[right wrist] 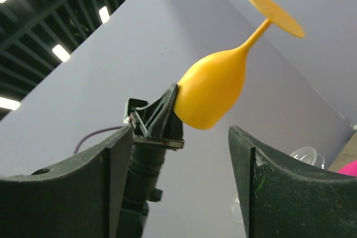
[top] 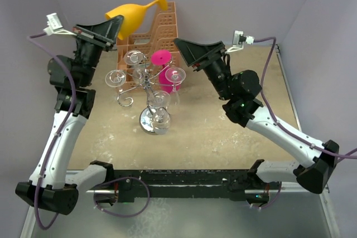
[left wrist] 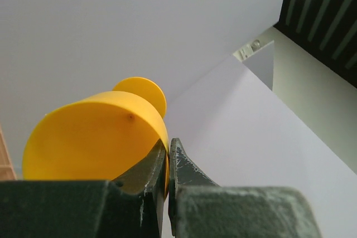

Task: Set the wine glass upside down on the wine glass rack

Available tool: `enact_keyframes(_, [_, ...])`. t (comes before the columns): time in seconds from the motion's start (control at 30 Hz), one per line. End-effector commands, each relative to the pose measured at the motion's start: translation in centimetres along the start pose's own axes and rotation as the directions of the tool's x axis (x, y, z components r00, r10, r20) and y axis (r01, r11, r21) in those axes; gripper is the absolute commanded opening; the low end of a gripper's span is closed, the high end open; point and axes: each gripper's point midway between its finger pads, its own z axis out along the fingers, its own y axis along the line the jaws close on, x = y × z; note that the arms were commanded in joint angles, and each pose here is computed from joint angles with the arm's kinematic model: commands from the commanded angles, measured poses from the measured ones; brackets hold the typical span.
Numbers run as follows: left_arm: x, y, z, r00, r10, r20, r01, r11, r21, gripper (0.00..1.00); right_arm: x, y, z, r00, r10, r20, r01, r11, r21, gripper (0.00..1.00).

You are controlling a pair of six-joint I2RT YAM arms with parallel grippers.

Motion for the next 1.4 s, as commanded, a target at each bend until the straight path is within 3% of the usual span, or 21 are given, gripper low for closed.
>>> enact_keyframes(0.0, [2.5,-5.6,-0.1,0.993,-0.098,-0.07,0.11,0.976,0.188,0.0,-1.8,0.9,2.0,0.978,0.189,0.091,-0.191,0.982,0.015,0.7])
enact_keyframes(0.33, [5.8,-7.0,-1.3,0.972,-0.177,-0.154,0.207,0.955,0.211,0.0,-3.2,-3.3,4.7,0.904,0.383,0.193,-0.412,0.898,0.151,0.65])
enact_keyframes(0.53, [6.0,-7.8,-2.4,0.965,-0.196,-0.174,0.233,0.946,0.225,0.0,-4.8,-1.8,6.0,0.907,0.374,0.194,-0.393,0.916,0.075,0.62])
enact_keyframes(0.9, [6.4,-8.0,-2.9,0.958,-0.197,-0.211,0.243,0.943,0.227,0.0,-4.5,-1.9,7.5,0.905,0.376,0.197,-0.393,0.918,0.056,0.47])
enact_keyframes(1.23, [7.7,-7.3,-3.8,0.945,-0.206,-0.255,0.264,0.939,0.221,0.0,-4.5,-0.9,8.3,0.891,0.416,0.182,-0.42,0.907,-0.016,0.43])
enact_keyframes(1.37, [8.1,-6.9,-4.2,0.943,-0.187,-0.275,0.248,0.947,0.206,0.0,-3.5,-0.1,8.6,0.883,0.452,0.126,-0.448,0.892,-0.065,0.41])
